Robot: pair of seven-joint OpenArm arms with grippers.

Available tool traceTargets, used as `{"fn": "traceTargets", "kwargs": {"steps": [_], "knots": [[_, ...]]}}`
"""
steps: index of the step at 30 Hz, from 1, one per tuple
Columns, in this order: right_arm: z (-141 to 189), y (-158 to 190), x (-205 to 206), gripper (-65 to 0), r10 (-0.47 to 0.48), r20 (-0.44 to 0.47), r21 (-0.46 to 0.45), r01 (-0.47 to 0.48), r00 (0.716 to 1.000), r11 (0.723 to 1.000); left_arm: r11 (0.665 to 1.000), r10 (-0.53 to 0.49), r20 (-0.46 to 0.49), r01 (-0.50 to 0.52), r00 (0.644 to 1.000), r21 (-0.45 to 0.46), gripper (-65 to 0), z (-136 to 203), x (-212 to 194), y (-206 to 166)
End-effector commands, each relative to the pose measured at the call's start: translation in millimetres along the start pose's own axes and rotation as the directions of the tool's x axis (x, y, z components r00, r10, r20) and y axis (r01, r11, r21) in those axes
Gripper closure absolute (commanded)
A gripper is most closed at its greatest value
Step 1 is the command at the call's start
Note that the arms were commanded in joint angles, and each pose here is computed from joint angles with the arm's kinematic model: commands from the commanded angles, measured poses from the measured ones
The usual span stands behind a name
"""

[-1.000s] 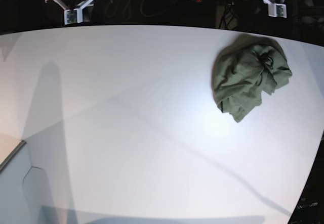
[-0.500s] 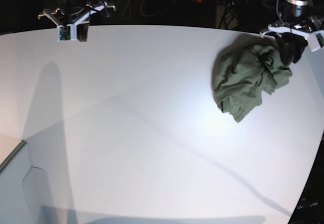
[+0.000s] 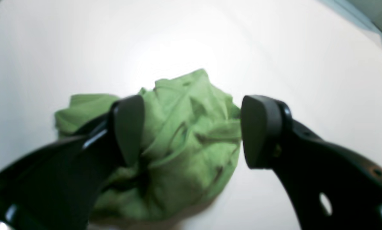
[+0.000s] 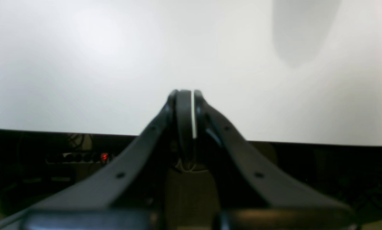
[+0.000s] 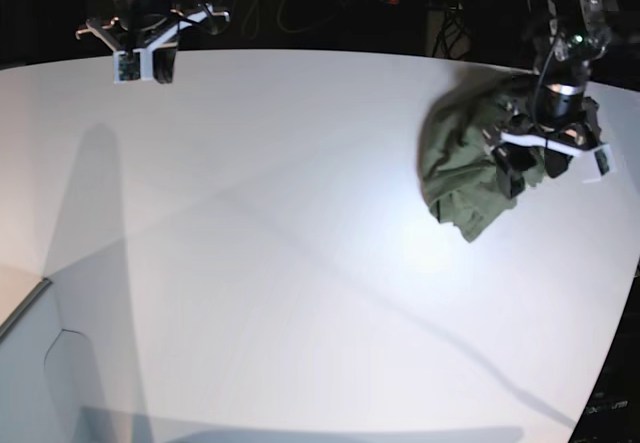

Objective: Layout the t-shirt on the table in an organized manner, then fold the t-shirt properly
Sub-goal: 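Lower the left gripper onto the crumpled green t-shirt and grasp it, then lift the t-shirt with the left gripper and drag it across the table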

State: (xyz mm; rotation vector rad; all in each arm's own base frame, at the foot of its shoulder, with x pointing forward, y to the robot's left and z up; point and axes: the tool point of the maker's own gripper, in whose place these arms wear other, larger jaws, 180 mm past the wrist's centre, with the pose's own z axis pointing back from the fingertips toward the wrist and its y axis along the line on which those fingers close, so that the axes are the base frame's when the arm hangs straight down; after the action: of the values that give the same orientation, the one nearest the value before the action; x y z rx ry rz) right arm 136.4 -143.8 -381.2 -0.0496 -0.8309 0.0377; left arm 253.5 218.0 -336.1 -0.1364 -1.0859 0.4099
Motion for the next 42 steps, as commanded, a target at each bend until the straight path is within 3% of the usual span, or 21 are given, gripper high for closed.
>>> {"fn": "traceTargets", "kwargs": {"steps": [1,5,11,16,19,23,25,29,35,39,42], "knots": [[3,-1,8,0.0,0.003,0.033,0.000,-0.003,0.999,1.000,1.000,0.001,0.021,-0.001,1.000,-0.007,-45.7,-2,8,-2],[0,-3,12,0.0,0.004,0.042,-0.005,-0.003,0.999,1.000,1.000,0.012,-0.020,-0.012,1.000,0.004,-45.7,-10,-2,2],[-9,-3,8,0.0,0.001,-0.033,-0.008,-0.002,0.999,1.000,0.996,-0.043,-0.091,0.050,0.995,0.076,-45.7,-17,-30,23],[-14,-2,9,0.0,-0.003,-0.059,-0.006,0.003,0.998,1.000,0.996,-0.038,-0.115,0.047,0.993,0.081,-44.9,-28,-38,25],[-15,-2,8,0.0,-0.003,-0.065,-0.006,0.003,0.998,1.000,0.997,-0.025,-0.121,0.035,0.992,0.076,-33.1,-34,-39,25],[-15,-2,8,0.0,-0.003,-0.065,-0.006,0.003,0.998,1.000,0.997,-0.023,-0.107,0.031,0.994,0.074,0.0,-33,-33,22],[-16,-2,10,0.0,-0.003,-0.061,-0.007,0.003,0.998,1.000,0.998,-0.029,-0.073,0.033,0.997,0.060,-1.9,-32,-21,15],[-17,-4,12,0.0,-0.004,-0.059,-0.012,0.003,0.998,1.000,1.000,-0.023,0.072,0.023,0.997,-0.009,-0.1,-28,30,-21],[-22,-5,21,0.0,-0.004,-0.048,-0.015,0.003,0.999,1.000,0.972,-0.025,0.221,0.076,0.975,-0.222,-0.3,-31,91,-114],[-26,-6,26,0.0,-0.005,-0.042,-0.017,0.004,0.999,1.000,0.941,0.036,0.227,0.043,0.973,-0.337,-0.4,-40,98,-169],[-26,-6,24,0.0,-0.005,-0.053,-0.018,0.004,0.999,1.000,0.916,0.041,0.146,0.021,0.988,-0.400,-0.6,-55,75,-203]]}}
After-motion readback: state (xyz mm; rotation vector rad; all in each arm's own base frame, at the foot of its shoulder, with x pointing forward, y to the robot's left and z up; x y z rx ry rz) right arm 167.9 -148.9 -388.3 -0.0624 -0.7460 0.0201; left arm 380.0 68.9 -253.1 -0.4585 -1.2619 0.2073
